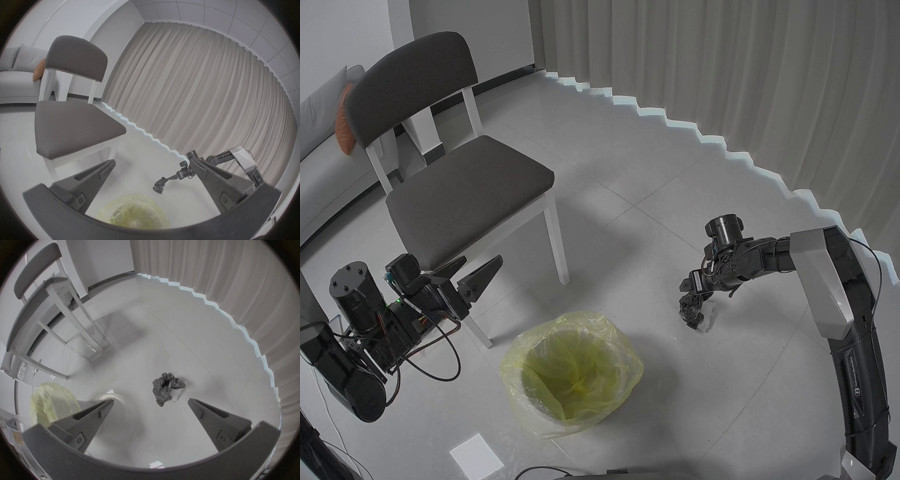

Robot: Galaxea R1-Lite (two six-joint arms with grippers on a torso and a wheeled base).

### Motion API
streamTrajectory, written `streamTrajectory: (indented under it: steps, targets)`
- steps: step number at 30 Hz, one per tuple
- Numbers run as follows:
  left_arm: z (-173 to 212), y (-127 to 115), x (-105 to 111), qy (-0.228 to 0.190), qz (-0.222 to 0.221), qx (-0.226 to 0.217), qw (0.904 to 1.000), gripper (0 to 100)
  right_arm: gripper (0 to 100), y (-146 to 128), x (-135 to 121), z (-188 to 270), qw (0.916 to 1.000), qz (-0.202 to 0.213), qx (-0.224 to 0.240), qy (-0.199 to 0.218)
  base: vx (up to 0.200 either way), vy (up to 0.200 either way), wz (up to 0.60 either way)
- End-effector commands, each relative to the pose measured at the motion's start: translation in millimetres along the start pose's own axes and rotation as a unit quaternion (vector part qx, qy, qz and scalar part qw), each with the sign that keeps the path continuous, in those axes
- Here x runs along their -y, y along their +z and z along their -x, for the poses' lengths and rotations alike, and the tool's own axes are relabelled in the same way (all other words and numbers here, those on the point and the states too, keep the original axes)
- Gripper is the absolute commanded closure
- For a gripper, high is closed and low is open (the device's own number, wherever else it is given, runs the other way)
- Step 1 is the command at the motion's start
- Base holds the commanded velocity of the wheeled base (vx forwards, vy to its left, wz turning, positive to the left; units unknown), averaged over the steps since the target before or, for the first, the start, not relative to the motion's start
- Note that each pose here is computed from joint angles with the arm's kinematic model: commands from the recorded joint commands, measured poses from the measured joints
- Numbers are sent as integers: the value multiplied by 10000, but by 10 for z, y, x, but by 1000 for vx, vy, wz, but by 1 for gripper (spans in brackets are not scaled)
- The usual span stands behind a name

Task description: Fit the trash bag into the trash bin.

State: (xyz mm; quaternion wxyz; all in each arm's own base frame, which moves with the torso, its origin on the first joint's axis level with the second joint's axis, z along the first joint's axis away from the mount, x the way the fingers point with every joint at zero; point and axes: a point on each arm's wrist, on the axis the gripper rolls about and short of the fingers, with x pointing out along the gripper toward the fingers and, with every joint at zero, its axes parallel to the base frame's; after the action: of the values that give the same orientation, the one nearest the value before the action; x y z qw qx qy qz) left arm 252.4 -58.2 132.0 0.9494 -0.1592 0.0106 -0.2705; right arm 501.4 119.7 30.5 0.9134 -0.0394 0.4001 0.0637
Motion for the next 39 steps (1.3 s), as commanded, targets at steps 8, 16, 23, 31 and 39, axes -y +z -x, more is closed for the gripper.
streamTrajectory:
  steps: [8,16,23,31,39]
  targets:
    - [-106,-116,-123,153,47,-122,9998,0,0,-41,180,-77,9998,-112,-79,-142,0,0,0]
    - [-67,-110,-68,100,116,-131,9998,0,0,-40,196,-66,9997,-169,-85,-153,0,0,0]
    - [170,-66,160,-113,262,-144,9995,0,0,-15,171,90,9996,-253,-100,-111,0,0,0]
    - [85,-60,128,-165,224,-116,9995,0,0,-45,175,147,9993,-316,-191,-110,50,0,0]
    - [66,-45,148,-211,224,-79,9995,0,0,-52,279,102,9990,-375,-179,-149,200,0,0]
